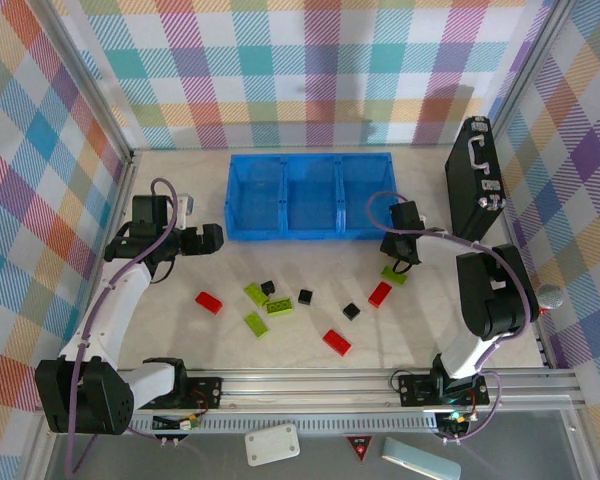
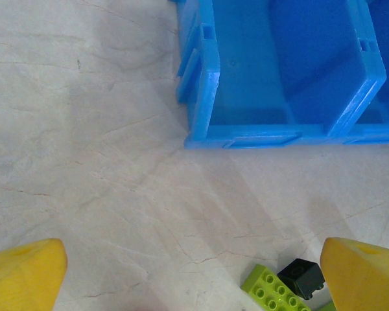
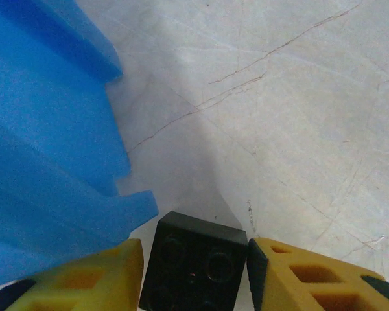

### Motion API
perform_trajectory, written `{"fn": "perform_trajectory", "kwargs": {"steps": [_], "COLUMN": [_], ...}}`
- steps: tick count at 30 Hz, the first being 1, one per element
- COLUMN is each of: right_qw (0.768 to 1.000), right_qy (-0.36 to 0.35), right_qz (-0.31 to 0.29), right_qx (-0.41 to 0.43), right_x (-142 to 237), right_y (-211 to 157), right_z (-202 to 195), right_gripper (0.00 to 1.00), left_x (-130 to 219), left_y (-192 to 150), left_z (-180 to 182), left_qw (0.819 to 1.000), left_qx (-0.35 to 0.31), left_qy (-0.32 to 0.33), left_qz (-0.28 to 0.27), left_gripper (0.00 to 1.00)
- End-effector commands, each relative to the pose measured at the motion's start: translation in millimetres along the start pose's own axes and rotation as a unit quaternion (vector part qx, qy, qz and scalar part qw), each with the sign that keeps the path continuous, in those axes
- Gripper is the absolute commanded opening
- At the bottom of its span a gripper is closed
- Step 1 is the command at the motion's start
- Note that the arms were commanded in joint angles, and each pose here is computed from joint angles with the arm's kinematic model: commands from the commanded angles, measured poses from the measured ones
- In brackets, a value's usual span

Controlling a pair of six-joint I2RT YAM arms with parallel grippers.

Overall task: Sort the legos into containers by color
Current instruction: Pick up the lego from the middle-right of the table.

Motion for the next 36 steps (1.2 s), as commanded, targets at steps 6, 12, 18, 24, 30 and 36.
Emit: {"fn": "perform_trajectory", "kwargs": {"steps": [6,12,18,24,30,36], "right_qw": [1.000,1.000,1.000,0.999,0.999,0.996], "right_qy": [-0.001,-0.002,0.003,0.010,0.030,0.061], "right_qz": [0.005,-0.002,-0.012,-0.007,-0.002,-0.004], "right_qx": [-0.006,-0.002,0.010,0.030,0.042,0.069], "right_x": [1.1,8.0,28.9,51.9,75.8,95.4], "right_y": [1.6,2.4,5.7,4.6,3.8,4.8], "right_z": [3.1,1.0,-1.7,-5.0,1.7,36.5], "right_gripper": [0.43,0.41,0.41,0.40,0.40,0.38], "left_x": [6.0,6.4,8.1,8.5,9.8,10.8], "left_y": [-4.3,-4.3,-3.0,-2.5,-1.7,-1.0], "left_z": [4.2,4.6,4.1,4.1,3.8,2.8], "left_qw": [1.000,1.000,1.000,1.000,1.000,1.000], "left_qx": [-0.001,-0.003,-0.004,-0.003,-0.003,-0.002], "left_qy": [0.010,0.013,0.013,0.011,0.011,0.008], "left_qz": [0.002,0.000,-0.005,-0.006,-0.010,-0.012], "left_gripper": [1.00,1.00,1.00,1.00,1.00,1.00]}}
Point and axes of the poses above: each hand's point on the last joint's axis, 136 mm out from that joint toward the fingers, its own x axis back along the fingers, its own z axis along the line the jaws close on, y = z × x, the point moved 5 cm from there along x, back along the fingers, and after that the axes turned 4 degrees about -x, right-handed, at the moved point
